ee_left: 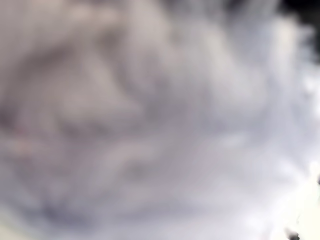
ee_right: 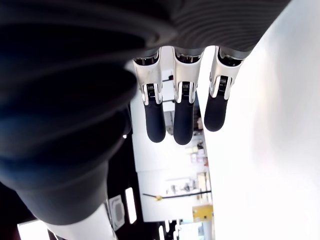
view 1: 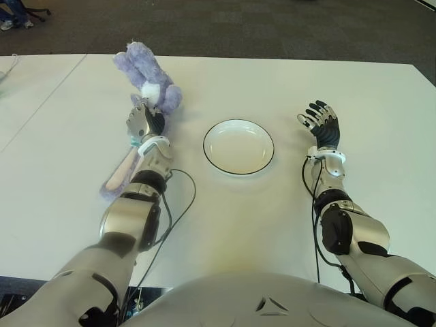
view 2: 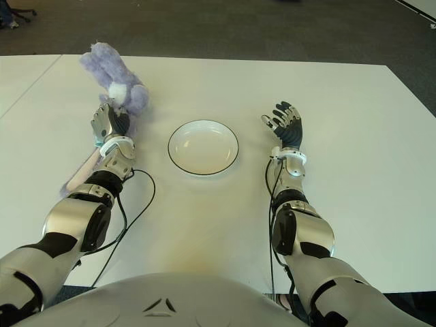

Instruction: Put the doll into the plate.

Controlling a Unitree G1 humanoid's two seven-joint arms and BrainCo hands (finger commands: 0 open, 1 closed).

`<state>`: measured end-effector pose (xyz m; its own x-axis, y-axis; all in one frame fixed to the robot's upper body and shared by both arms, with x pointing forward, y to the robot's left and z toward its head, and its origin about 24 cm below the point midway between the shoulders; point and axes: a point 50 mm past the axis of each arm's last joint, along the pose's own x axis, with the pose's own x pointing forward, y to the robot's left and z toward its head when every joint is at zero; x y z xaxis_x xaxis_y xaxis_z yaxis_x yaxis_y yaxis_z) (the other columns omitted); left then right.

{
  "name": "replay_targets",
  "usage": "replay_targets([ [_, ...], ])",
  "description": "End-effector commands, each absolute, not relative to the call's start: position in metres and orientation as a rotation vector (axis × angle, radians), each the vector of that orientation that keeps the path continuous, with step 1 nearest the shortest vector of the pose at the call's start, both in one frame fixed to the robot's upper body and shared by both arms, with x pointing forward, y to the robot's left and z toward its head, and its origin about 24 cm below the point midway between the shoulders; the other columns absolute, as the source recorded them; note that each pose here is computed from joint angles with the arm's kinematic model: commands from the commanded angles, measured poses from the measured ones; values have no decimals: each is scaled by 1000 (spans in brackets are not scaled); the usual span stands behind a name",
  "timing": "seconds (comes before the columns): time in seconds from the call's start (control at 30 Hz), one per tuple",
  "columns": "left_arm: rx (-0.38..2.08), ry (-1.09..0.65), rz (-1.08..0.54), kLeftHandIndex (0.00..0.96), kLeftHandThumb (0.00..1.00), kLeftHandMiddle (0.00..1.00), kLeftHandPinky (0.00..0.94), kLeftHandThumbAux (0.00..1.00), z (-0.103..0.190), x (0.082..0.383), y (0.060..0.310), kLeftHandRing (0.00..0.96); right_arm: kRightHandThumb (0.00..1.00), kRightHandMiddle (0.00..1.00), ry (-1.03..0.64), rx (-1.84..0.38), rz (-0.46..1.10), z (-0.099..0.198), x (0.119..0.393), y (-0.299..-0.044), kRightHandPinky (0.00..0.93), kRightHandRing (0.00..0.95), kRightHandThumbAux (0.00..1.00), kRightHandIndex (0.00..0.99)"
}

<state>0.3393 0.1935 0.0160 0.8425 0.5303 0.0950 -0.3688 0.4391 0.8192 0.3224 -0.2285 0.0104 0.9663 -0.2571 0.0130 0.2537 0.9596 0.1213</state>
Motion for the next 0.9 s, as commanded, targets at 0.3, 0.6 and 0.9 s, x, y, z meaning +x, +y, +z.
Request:
replay_targets([
  [0.3, 1049, 162, 527, 388, 949, 506, 771, 650, 23, 316, 175, 524, 126, 228, 434, 232, -316, -88, 244, -209, 225, 224, 880, 192],
  [0.6, 1046, 93, 522, 402, 854, 545, 819, 665, 55, 319, 163, 797, 117, 225, 435, 229, -316, -88, 244, -208, 225, 220, 884, 189],
  [0.9, 1053, 53, 503, 402, 854, 546, 824, 665, 70, 322, 160, 804, 120, 226, 440, 226, -313, -89, 245, -206, 233, 222, 878, 191],
])
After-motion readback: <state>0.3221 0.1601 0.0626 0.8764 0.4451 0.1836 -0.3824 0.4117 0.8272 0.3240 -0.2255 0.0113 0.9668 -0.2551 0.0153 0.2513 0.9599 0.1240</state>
